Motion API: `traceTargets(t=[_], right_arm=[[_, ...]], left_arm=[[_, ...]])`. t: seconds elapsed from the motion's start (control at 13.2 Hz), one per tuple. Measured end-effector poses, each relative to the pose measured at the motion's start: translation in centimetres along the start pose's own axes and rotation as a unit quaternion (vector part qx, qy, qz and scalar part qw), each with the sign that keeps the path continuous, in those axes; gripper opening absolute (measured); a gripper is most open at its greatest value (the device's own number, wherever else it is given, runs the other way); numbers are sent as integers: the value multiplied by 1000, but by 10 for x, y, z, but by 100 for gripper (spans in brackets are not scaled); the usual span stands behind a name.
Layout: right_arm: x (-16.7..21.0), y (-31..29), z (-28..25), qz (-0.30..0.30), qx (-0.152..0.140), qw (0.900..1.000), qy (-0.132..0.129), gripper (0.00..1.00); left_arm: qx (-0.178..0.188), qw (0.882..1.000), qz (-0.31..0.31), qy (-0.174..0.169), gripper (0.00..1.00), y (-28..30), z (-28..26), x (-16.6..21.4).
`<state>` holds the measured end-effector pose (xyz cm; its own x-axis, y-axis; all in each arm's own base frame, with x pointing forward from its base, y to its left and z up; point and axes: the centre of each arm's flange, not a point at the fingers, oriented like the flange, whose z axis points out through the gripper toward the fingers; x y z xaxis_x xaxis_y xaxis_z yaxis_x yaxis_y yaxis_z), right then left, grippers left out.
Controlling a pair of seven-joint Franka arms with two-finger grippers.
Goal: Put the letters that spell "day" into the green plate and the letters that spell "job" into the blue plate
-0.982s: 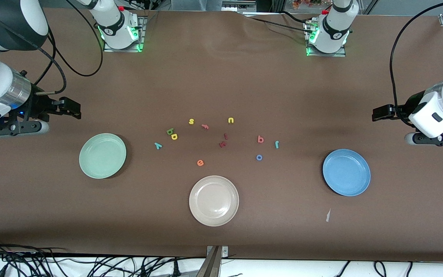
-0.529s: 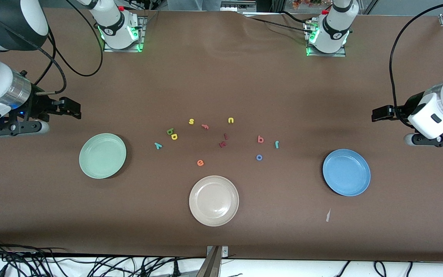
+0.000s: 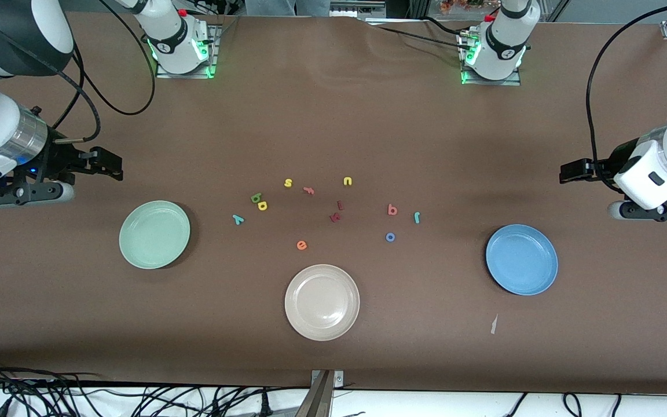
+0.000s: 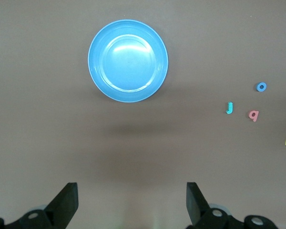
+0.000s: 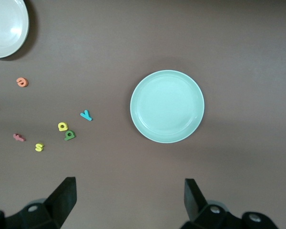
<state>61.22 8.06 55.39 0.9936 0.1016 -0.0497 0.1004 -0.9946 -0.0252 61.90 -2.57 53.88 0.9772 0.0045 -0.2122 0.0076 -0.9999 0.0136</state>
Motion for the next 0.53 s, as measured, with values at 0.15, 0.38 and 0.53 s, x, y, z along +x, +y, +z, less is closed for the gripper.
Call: traceTargets(t=[0.15, 0.38, 0.53], right_arm=[[0, -1, -1, 0, 4, 1000, 1, 100], [-4, -1, -10, -3, 5, 1000, 7, 100], [-8, -1, -16, -5, 5, 1000, 10, 100]], left_arm=[[0, 1000, 0, 0, 100, 0, 0, 0], [0, 1000, 0, 0, 100, 0, 0, 0], [0, 1000, 0, 0, 100, 0, 0, 0]])
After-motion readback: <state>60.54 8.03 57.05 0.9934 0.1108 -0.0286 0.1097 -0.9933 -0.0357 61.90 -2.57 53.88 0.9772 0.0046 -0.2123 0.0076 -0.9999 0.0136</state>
